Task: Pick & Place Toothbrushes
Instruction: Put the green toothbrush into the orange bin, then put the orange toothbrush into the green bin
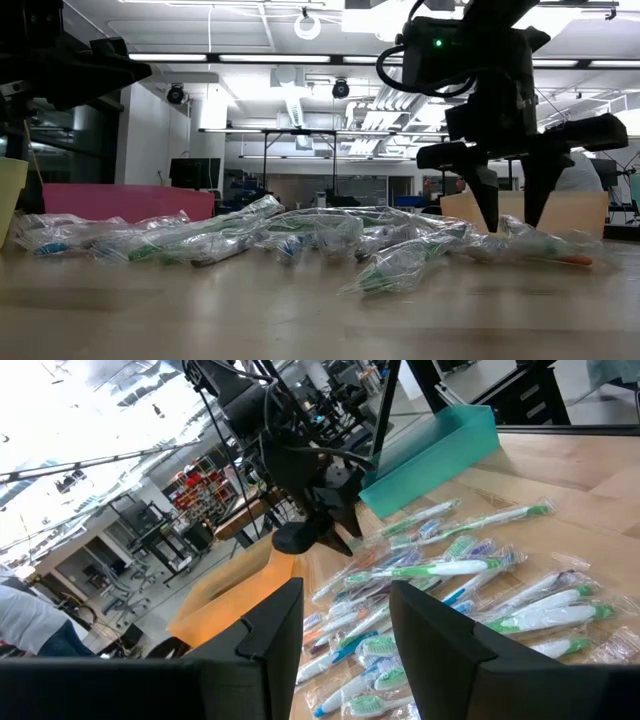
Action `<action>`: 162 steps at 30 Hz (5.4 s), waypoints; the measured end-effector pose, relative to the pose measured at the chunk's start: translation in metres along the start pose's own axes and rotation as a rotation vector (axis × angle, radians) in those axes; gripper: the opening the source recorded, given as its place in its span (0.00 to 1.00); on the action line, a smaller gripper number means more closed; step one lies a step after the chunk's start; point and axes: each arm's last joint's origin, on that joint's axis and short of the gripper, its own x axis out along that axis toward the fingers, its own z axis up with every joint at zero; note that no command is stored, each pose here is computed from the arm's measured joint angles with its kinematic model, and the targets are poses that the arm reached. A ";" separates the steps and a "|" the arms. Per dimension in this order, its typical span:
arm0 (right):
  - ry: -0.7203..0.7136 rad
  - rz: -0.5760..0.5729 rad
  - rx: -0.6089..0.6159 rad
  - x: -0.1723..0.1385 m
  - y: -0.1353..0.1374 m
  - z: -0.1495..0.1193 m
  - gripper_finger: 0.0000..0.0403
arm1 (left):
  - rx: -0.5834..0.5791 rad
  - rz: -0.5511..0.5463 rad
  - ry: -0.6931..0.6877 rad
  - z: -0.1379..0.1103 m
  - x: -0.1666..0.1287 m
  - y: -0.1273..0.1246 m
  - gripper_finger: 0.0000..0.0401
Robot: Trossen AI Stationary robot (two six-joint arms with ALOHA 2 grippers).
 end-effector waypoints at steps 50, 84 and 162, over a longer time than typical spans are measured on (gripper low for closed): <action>-0.035 -0.428 2.247 -0.097 -0.020 -0.171 0.01 | 0.000 0.000 0.000 0.000 0.000 0.000 0.37; -0.445 -0.048 1.719 -0.090 0.015 -0.069 0.40 | 0.000 0.000 0.000 0.000 0.000 0.000 0.37; -0.163 0.307 2.156 -0.082 0.165 -0.015 0.03 | 0.000 0.000 0.000 0.000 0.000 0.000 0.37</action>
